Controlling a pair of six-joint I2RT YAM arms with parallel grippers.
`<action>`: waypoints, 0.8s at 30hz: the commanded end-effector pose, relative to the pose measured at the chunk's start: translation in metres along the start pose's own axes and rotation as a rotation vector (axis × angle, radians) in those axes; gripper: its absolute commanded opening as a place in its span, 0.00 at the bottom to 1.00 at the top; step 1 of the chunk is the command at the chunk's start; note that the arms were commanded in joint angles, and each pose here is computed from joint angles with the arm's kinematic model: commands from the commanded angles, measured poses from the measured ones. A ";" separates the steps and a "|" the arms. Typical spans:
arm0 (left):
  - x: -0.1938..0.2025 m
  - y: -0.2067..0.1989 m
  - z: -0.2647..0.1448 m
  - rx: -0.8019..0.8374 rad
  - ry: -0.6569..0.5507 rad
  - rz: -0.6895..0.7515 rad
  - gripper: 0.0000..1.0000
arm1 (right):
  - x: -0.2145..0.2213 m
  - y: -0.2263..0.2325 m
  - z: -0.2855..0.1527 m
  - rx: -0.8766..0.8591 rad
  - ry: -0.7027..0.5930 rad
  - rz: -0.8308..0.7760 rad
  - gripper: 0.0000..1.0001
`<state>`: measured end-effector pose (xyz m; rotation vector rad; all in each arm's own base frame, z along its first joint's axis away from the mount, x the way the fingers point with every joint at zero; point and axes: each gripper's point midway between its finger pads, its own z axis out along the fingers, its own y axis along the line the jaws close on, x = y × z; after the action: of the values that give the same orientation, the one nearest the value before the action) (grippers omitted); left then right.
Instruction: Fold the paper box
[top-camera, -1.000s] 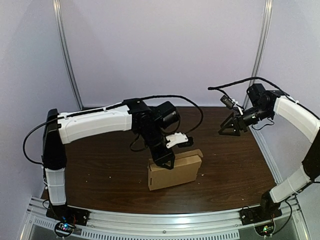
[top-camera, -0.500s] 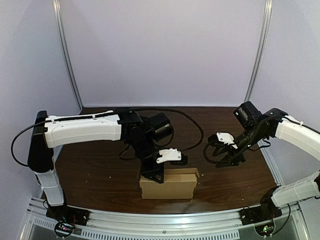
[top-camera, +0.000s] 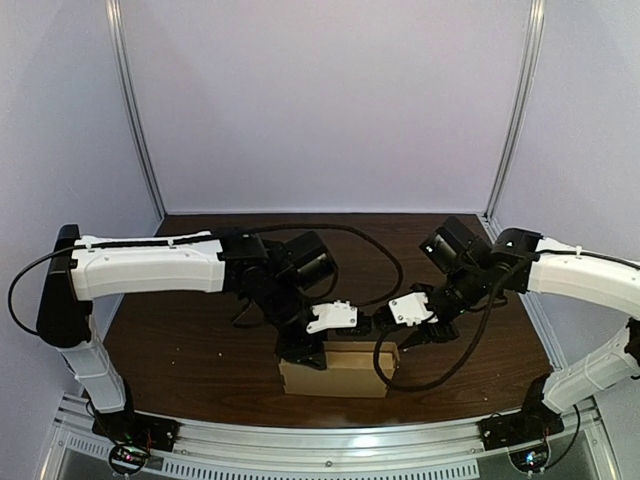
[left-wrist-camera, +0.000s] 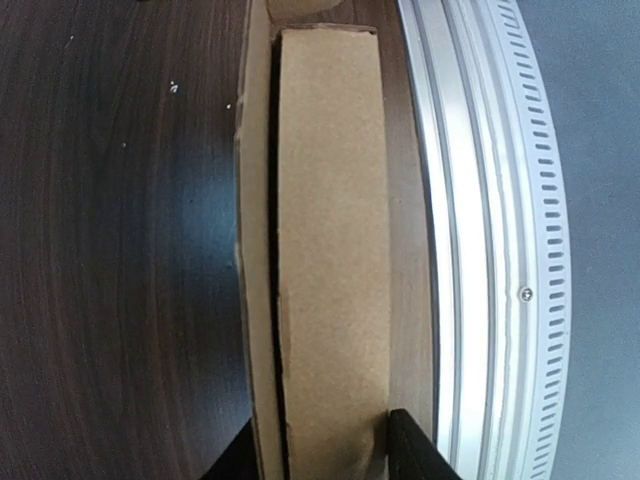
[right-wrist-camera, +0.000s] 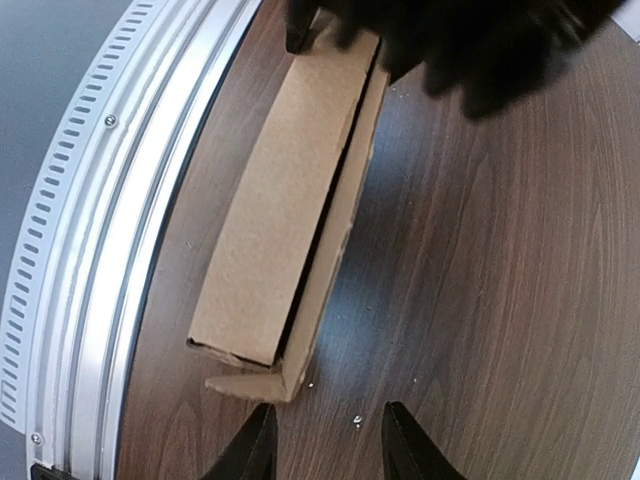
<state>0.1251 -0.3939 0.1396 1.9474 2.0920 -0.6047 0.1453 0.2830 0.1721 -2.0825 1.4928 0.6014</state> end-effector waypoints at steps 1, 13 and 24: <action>-0.010 -0.001 -0.003 -0.019 -0.053 0.048 0.40 | -0.010 -0.005 0.003 0.022 0.037 -0.027 0.35; -0.009 0.004 0.004 -0.042 -0.056 0.034 0.35 | -0.015 0.014 0.005 -0.035 0.025 -0.042 0.32; -0.008 0.006 0.004 -0.054 -0.053 0.033 0.34 | -0.012 0.025 0.003 -0.060 0.056 -0.085 0.31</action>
<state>0.1274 -0.3997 0.1380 1.9321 2.0478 -0.6039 0.1220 0.2906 0.1664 -2.2000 1.4450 0.5846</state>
